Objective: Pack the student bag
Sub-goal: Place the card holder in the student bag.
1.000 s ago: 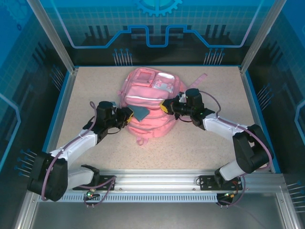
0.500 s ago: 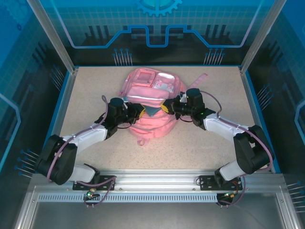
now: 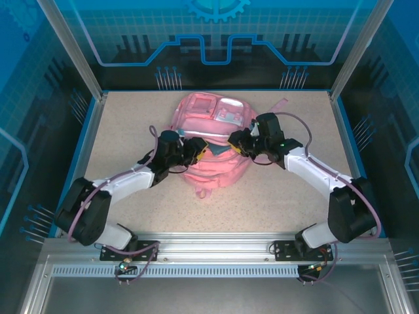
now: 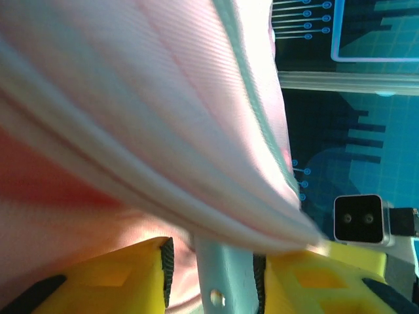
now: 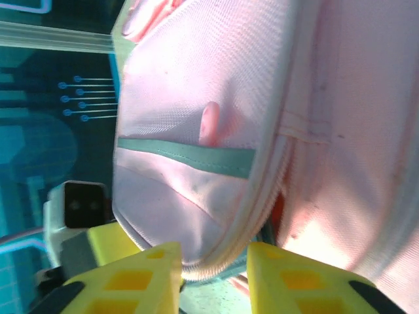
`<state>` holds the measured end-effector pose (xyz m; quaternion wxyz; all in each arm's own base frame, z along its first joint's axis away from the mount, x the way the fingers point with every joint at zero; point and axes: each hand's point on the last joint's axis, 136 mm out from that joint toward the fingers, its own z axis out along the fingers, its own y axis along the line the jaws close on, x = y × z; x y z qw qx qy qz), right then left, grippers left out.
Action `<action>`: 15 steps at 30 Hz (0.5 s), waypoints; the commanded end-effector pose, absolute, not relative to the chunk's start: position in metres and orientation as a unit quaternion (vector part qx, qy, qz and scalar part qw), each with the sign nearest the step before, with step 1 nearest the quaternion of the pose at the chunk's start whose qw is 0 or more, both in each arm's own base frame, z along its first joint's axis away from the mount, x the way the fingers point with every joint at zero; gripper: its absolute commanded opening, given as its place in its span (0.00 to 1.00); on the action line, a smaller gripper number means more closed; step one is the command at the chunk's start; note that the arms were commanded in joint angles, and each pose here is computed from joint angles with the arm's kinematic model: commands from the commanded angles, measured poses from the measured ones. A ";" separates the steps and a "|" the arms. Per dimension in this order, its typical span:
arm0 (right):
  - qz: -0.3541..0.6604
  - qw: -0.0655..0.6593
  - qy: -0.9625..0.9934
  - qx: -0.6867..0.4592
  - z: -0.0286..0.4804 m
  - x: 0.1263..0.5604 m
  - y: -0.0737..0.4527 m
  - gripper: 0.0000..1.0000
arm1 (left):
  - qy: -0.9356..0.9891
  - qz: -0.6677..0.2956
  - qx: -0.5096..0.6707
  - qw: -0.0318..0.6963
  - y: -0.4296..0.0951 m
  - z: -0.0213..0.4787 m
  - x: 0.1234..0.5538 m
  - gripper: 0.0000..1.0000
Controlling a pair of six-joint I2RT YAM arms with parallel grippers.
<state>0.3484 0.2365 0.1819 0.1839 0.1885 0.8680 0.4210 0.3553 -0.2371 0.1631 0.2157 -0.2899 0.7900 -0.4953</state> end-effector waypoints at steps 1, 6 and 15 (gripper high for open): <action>0.343 0.190 0.911 0.130 0.168 0.322 0.220 0.37 | 0.823 -0.463 -0.254 0.207 -0.229 0.162 0.332 0.41; 0.282 0.215 0.932 0.079 0.161 0.296 0.226 0.24 | 0.847 -0.426 -0.237 0.210 -0.208 0.158 0.320 0.38; 0.264 0.229 0.936 0.030 0.153 0.305 0.275 0.14 | 0.850 -0.395 -0.244 0.250 -0.166 0.175 0.332 0.40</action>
